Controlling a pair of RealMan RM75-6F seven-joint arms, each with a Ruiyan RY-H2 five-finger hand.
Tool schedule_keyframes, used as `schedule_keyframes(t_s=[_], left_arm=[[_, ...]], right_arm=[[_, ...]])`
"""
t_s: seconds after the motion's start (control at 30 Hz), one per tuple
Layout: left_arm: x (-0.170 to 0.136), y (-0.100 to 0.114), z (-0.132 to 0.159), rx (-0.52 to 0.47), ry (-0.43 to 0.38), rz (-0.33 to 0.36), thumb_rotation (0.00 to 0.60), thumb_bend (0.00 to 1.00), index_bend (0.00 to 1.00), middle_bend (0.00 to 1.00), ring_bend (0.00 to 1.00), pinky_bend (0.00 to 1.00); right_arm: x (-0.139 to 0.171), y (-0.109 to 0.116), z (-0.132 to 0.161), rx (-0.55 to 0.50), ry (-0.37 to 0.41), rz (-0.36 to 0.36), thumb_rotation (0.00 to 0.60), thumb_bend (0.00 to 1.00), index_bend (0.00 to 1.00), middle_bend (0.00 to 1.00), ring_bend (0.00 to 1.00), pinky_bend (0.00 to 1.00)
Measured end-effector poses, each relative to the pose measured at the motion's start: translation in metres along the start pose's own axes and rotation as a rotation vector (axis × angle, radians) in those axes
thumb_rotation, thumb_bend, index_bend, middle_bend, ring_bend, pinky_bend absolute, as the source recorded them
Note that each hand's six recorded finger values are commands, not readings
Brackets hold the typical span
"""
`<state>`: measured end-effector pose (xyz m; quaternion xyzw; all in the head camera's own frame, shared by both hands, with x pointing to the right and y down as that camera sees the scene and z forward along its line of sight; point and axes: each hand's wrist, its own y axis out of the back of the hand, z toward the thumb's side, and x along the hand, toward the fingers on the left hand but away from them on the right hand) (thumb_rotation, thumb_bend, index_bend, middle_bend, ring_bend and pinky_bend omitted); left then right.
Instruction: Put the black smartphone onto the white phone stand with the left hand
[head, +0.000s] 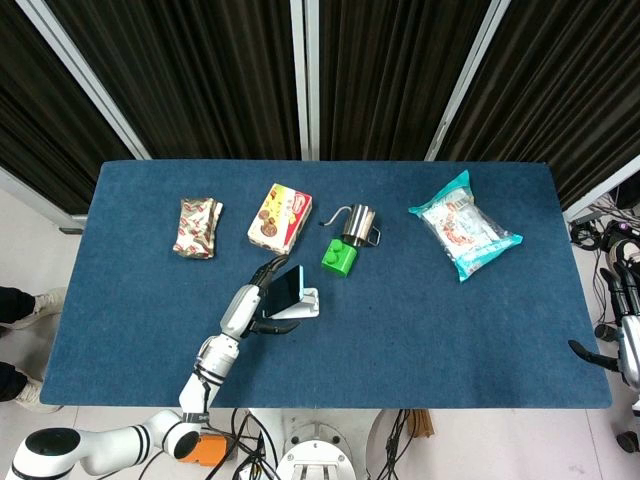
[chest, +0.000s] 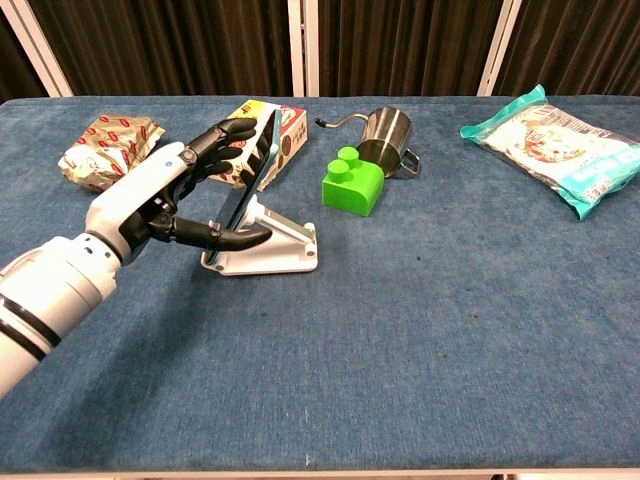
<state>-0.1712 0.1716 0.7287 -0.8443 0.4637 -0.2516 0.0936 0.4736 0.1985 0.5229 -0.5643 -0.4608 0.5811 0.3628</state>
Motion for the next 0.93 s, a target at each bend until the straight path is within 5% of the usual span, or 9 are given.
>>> schedule_keyframes(t_s=[0.23, 0.63, 0.77, 0.93], left_arm=[[-0.009, 0.039, 0.0, 0.192, 0.017, -0.016, 0.6, 0.06, 0.0, 0.0, 0.0, 0.0], [-0.079, 0.205, -0.025, 0.791, 0.273, 0.174, 0.6, 0.06, 0.03, 0.05, 0.0, 0.0], [-0.127, 0.247, -0.031, 0.852, 0.368, 0.233, 0.6, 0.06, 0.03, 0.05, 0.0, 0.0], [-0.17, 0.264, -0.034, 0.87, 0.436, 0.278, 0.6, 0.06, 0.03, 0.05, 0.0, 0.0]], right_arm=[[0.0, 0.002, -0.004, 0.002, -0.007, 0.002, 0.6, 0.15, 0.0, 0.03, 0.0, 0.07], [-0.001, -0.008, -0.016, -0.043, -0.037, 0.023, 0.6, 0.15, 0.0, 0.02, 0.0, 0.07], [0.0, -0.01, -0.012, -0.049, -0.025, 0.019, 0.6, 0.15, 0.0, 0.02, 0.0, 0.07], [-0.001, -0.011, -0.001, -0.052, 0.003, 0.012, 0.6, 0.15, 0.0, 0.02, 0.0, 0.07]])
